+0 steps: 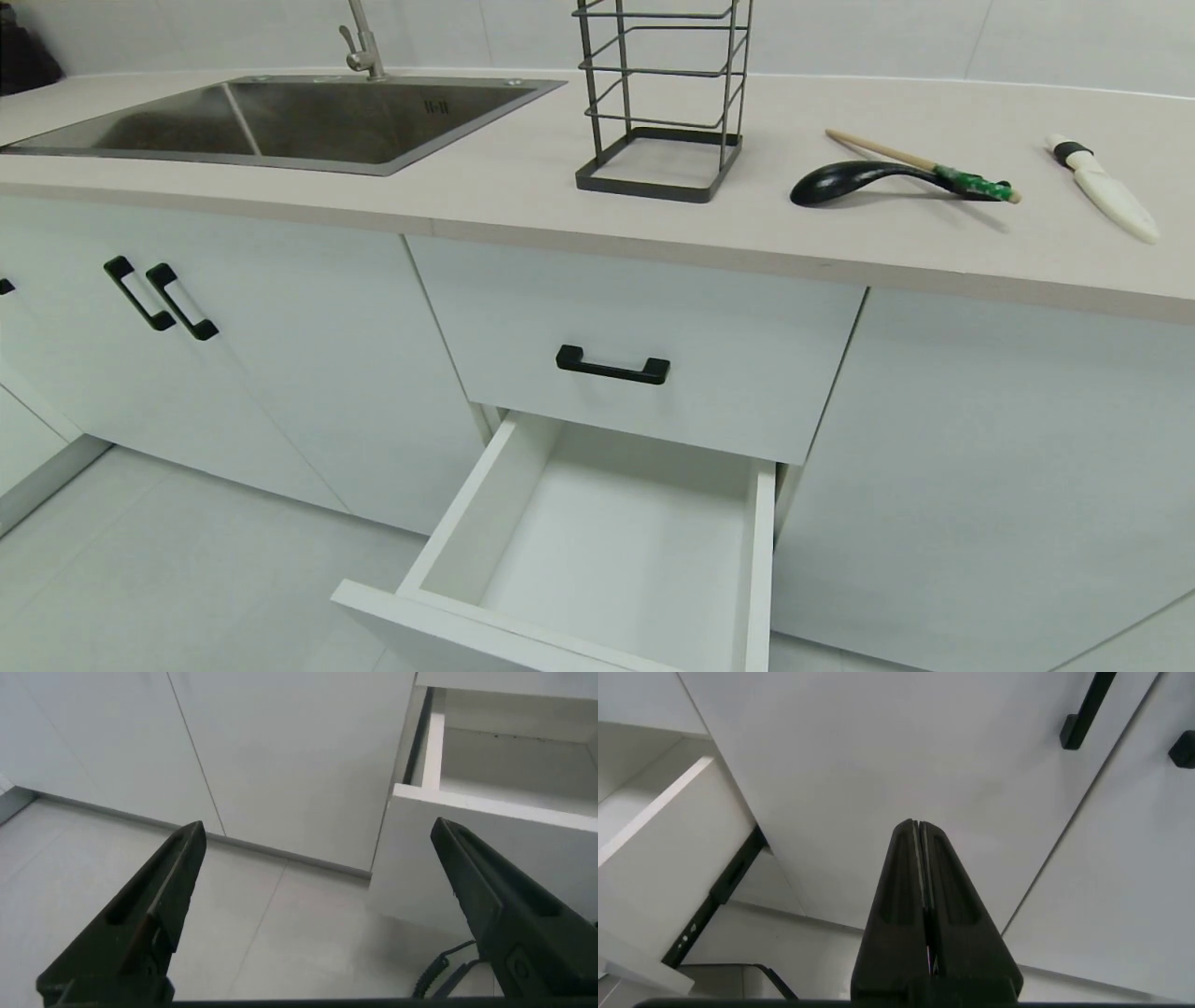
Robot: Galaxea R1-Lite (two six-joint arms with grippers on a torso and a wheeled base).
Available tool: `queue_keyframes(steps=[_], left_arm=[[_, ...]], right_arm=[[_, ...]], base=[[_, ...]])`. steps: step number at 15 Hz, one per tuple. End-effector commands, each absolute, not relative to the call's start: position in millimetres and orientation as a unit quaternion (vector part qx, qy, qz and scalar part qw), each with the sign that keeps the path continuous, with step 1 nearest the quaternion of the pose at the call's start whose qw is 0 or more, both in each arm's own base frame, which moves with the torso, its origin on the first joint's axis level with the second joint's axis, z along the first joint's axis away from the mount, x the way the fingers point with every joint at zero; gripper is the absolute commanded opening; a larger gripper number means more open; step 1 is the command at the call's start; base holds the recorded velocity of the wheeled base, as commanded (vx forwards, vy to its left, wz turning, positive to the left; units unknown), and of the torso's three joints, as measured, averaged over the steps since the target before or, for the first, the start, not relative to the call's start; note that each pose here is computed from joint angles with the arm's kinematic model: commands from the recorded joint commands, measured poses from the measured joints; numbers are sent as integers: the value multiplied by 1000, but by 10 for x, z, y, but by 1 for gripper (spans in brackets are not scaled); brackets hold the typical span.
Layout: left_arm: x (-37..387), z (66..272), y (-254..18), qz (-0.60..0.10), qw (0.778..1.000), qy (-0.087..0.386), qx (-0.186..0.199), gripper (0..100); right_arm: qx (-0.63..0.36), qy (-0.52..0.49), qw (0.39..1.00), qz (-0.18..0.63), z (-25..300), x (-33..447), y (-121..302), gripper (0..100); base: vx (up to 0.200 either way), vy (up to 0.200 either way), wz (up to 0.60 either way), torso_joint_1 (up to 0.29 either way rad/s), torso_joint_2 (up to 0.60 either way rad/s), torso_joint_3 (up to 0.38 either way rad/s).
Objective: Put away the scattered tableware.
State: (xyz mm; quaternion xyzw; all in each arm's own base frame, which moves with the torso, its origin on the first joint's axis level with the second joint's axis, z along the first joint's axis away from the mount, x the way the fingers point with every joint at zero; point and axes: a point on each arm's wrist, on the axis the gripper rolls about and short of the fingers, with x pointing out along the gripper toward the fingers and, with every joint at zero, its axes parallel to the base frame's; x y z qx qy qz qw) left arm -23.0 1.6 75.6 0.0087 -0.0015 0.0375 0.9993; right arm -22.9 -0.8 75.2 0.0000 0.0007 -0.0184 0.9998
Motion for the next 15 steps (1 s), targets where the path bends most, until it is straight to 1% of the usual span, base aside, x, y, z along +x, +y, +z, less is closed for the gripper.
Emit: queue_keyframes(steps=[1,4,7,13,15], left_arm=[[-229,756,16,38,999,0,8,100],[-229,756,15,37,999,-1,6,100],[-229,756,15,37,999,-1,2,100],[-229,756,15,37,999,-1,1,100],[-229,756,16,38,999,-1,-12,100]], right_arm=[[0,2,1000,-18,752,-228,-8,0],[0,2,1000,-18,752,-228,-8,0],[-2,2,1000,-18,752,-228,-8,0],[-4,2,1000,-18,752,-228,-8,0],[-3,2,1000,-18,752,-228,-8,0]], base=[[0,0,0,0,0,0],[0,0,0,131,-124,-25],[0,0,0,247,-116,-152],[0,0,0,221,-576,-204],[0,0,0,224,-491,-222]])
